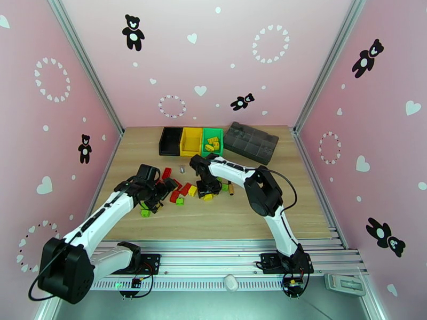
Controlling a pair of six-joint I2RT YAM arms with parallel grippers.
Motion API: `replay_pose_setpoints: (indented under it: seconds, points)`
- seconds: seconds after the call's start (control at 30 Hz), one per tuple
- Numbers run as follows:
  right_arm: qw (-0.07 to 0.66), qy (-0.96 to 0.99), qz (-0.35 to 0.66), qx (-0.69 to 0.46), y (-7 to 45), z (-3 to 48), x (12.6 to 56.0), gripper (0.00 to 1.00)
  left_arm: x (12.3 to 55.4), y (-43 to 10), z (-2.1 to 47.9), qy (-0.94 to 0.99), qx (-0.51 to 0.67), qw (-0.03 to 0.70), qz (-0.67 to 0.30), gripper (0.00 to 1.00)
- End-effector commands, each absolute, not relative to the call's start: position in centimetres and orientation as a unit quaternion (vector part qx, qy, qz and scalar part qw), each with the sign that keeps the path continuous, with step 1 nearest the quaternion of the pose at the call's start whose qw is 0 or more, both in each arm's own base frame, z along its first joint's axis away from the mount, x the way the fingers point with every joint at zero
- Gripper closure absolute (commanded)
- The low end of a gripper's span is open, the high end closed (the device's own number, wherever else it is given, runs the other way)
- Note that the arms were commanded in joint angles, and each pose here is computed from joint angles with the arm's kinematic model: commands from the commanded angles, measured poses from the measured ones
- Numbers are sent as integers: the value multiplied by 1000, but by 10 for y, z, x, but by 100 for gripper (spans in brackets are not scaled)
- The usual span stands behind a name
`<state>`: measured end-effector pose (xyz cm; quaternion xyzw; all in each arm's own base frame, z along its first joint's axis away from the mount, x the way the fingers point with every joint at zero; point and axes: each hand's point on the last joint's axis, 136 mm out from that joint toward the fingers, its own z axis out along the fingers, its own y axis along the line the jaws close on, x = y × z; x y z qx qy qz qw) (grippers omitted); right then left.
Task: Sort the legos into containers by color
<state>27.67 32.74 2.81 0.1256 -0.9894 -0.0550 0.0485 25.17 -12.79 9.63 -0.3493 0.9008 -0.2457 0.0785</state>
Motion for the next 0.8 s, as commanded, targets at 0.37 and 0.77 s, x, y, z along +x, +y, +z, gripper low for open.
replay_pose_setpoints:
  seconds: [0.37, 0.77]
  points:
    - [9, -967, -254, 4, 332, 96, 345, 68, 345, -213, 135, 875, -288, 88, -379, 2]
    - [-56, -931, -338, -124, 297, 125, 465, 67, 458, -268, 175, 827, -269, 105, -483, 3]
